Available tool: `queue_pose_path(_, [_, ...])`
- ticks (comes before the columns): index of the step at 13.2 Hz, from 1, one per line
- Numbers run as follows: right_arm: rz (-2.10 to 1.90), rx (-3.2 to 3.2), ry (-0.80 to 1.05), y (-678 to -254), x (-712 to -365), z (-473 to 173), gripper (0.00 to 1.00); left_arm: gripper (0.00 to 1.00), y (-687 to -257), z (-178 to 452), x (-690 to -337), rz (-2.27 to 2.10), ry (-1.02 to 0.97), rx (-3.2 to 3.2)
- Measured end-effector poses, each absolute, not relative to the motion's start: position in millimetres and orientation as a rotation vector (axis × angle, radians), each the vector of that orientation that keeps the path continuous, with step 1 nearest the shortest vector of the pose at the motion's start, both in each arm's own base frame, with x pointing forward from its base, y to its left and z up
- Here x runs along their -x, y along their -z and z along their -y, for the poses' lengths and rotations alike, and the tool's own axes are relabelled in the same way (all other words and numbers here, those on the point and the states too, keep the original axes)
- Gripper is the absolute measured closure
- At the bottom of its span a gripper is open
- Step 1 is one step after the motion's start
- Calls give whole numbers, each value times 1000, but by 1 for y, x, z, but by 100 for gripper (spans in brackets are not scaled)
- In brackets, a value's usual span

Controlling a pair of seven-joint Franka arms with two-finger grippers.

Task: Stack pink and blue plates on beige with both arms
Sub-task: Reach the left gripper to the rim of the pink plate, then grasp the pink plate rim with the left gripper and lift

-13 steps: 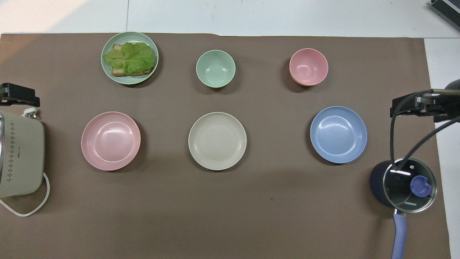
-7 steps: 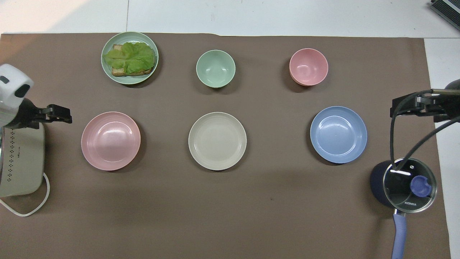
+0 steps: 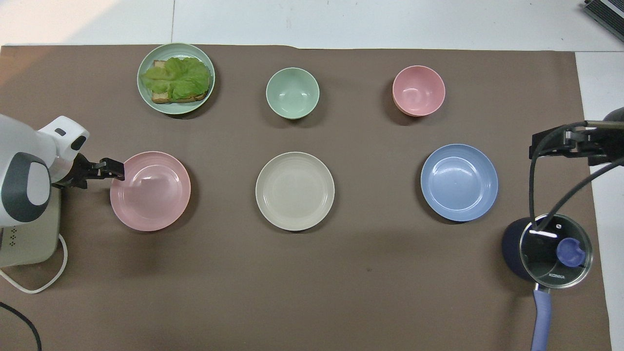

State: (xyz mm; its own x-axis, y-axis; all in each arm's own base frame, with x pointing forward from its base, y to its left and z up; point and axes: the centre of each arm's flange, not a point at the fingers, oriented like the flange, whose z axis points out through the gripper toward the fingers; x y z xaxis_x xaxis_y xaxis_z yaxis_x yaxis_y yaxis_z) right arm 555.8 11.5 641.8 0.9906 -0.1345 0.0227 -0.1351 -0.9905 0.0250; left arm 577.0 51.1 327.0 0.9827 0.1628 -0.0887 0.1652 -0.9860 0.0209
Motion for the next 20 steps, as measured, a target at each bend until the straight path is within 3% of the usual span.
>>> queue_pose_path(4, [210, -3108, -33, -642, -556, -12, 0, 0, -308, -51, -557, -310, 231, -3091])
queue_pose_path(5, [210, -3108, -33, -642, -556, -12, 0, 7, -306, -50, -553, -311, 256, -3089])
queue_pose_path(11, [212, -3112, -33, -642, -556, -11, 0, 85, -311, -48, -546, -305, 324, -3083])
queue_pose_path(12, [213, -3112, -38, -642, -556, -11, 0, 93, -316, -46, -547, -306, 324, -3079])
queue_pose_path(16, [202, -3113, -44, -642, -557, -10, 0, 95, -348, -44, -551, -299, 407, -3063])
queue_pose_path(20, [159, -3114, -30, -638, -557, -2, 0, 95, -439, -13, -571, -403, 454, -2971])
